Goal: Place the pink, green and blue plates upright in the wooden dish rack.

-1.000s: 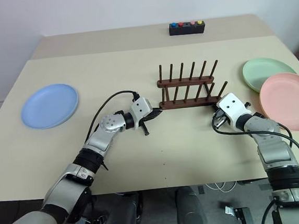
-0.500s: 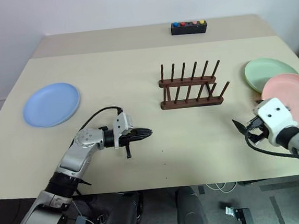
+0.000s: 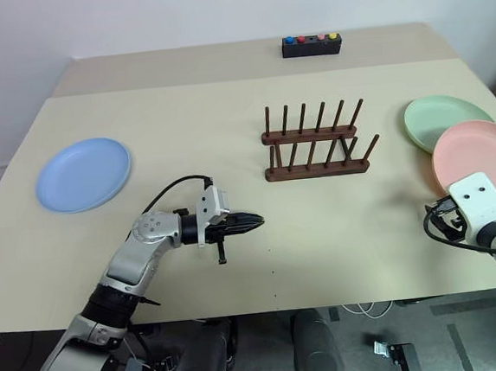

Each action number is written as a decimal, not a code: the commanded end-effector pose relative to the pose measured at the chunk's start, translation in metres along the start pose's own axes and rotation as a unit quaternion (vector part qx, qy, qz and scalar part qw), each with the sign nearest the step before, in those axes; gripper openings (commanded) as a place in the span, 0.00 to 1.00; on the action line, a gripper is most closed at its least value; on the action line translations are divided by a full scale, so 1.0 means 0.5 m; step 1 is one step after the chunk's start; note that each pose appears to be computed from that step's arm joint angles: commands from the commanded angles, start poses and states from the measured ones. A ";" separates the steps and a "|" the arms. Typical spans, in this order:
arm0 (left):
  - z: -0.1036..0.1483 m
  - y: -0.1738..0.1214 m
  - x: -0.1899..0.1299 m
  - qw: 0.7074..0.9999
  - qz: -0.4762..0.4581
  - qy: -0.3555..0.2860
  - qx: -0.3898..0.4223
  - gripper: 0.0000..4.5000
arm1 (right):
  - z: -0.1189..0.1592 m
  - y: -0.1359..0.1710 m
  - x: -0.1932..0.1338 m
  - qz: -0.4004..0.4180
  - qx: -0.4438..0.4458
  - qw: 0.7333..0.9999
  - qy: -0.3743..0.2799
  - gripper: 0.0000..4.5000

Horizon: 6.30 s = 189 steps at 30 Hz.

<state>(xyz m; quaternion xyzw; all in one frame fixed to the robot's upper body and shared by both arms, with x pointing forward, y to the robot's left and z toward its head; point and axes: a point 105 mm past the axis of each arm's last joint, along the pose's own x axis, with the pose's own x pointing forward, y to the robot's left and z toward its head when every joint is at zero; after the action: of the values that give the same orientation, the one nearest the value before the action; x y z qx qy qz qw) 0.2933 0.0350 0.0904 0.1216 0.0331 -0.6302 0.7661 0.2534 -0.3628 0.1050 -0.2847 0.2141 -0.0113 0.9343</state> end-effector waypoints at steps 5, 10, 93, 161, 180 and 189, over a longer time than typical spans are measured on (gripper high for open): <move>0.019 -0.010 0.000 1.000 -0.005 -0.022 0.010 0.03 | 0.029 -0.018 0.002 -0.026 -0.017 0.999 -0.026 0.01; 0.021 -0.015 0.005 1.000 -0.009 -0.026 0.009 0.03 | 0.041 -0.019 -0.007 -0.036 -0.027 0.998 -0.033 0.01; 0.023 0.003 -0.006 0.999 0.025 -0.027 0.022 0.03 | 0.451 -0.002 -0.094 0.451 0.333 0.719 -0.410 0.01; 0.018 0.002 -0.009 0.999 0.025 -0.020 0.021 0.03 | 0.224 -0.086 -0.012 0.133 0.043 0.960 -0.244 0.96; 0.021 -0.001 -0.010 0.999 0.023 -0.022 0.023 0.03 | 0.063 -0.109 0.184 -0.012 -0.138 0.990 -0.012 0.84; 0.019 -0.004 -0.018 0.999 0.031 -0.018 0.022 0.03 | 0.047 -0.106 0.188 -0.018 -0.136 0.991 -0.010 0.02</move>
<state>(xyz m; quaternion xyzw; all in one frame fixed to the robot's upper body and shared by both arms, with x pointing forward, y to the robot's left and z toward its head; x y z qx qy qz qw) 0.2888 0.0403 0.0890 0.1260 0.0235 -0.6110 0.7812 0.3559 -0.4050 0.1131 -0.4111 0.2003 0.0101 0.8893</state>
